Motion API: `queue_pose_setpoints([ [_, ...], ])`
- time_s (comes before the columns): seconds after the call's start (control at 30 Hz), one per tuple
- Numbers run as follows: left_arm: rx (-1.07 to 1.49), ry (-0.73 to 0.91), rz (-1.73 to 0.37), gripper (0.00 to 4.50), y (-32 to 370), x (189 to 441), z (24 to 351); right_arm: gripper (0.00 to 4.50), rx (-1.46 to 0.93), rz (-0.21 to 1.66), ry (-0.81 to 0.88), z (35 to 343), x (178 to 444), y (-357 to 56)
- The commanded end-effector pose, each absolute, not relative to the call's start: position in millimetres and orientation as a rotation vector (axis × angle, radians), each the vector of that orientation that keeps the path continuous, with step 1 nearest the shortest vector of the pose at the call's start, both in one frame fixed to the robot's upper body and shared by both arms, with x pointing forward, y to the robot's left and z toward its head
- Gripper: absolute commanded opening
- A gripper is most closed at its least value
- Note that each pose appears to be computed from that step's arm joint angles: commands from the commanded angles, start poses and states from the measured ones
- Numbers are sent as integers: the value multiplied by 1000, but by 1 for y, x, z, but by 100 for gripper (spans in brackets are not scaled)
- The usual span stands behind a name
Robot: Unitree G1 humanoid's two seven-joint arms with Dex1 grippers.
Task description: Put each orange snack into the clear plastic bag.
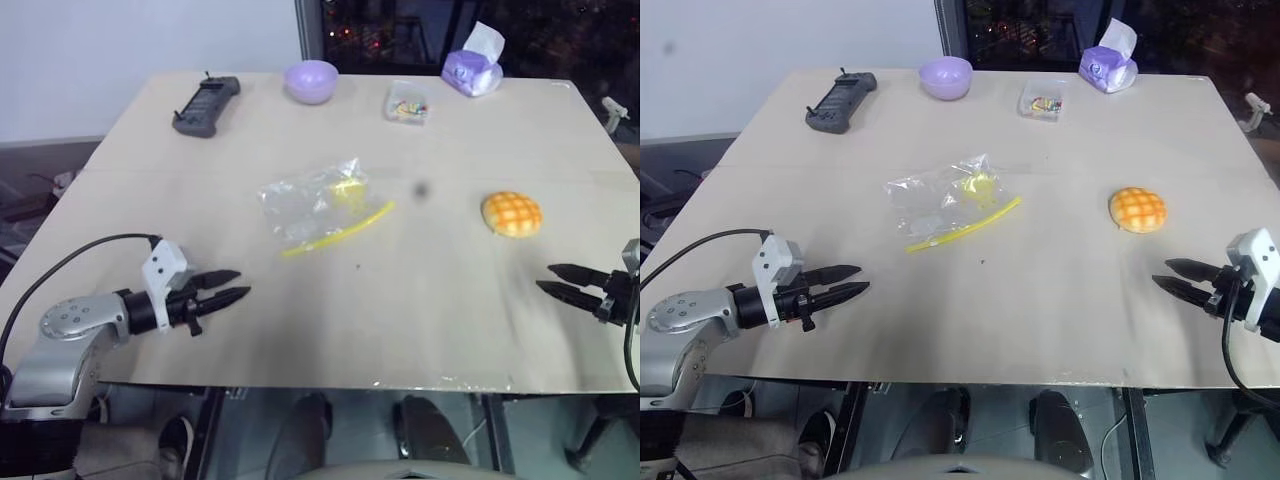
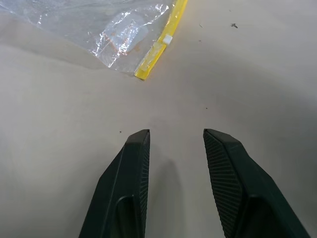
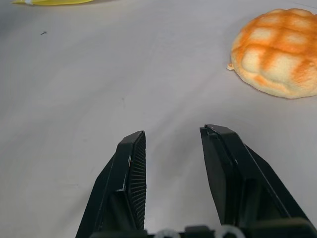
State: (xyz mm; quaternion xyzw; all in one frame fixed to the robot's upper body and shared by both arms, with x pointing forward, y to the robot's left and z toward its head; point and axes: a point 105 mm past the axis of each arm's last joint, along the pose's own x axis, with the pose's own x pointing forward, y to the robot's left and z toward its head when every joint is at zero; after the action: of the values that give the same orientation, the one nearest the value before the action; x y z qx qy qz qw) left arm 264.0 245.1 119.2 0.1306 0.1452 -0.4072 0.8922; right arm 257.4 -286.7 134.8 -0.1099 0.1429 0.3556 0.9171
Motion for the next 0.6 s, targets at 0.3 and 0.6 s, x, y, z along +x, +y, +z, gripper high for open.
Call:
queue_pose_setpoints([
  [0.3, 304, 228, -830, 182, 235, 273, 134, 190, -274, 738, 236, 154, 255, -283],
  [0.6, 324, 222, -809, 182, 235, 279, 132, 190, -269, 743, 235, 154, 257, -280],
])
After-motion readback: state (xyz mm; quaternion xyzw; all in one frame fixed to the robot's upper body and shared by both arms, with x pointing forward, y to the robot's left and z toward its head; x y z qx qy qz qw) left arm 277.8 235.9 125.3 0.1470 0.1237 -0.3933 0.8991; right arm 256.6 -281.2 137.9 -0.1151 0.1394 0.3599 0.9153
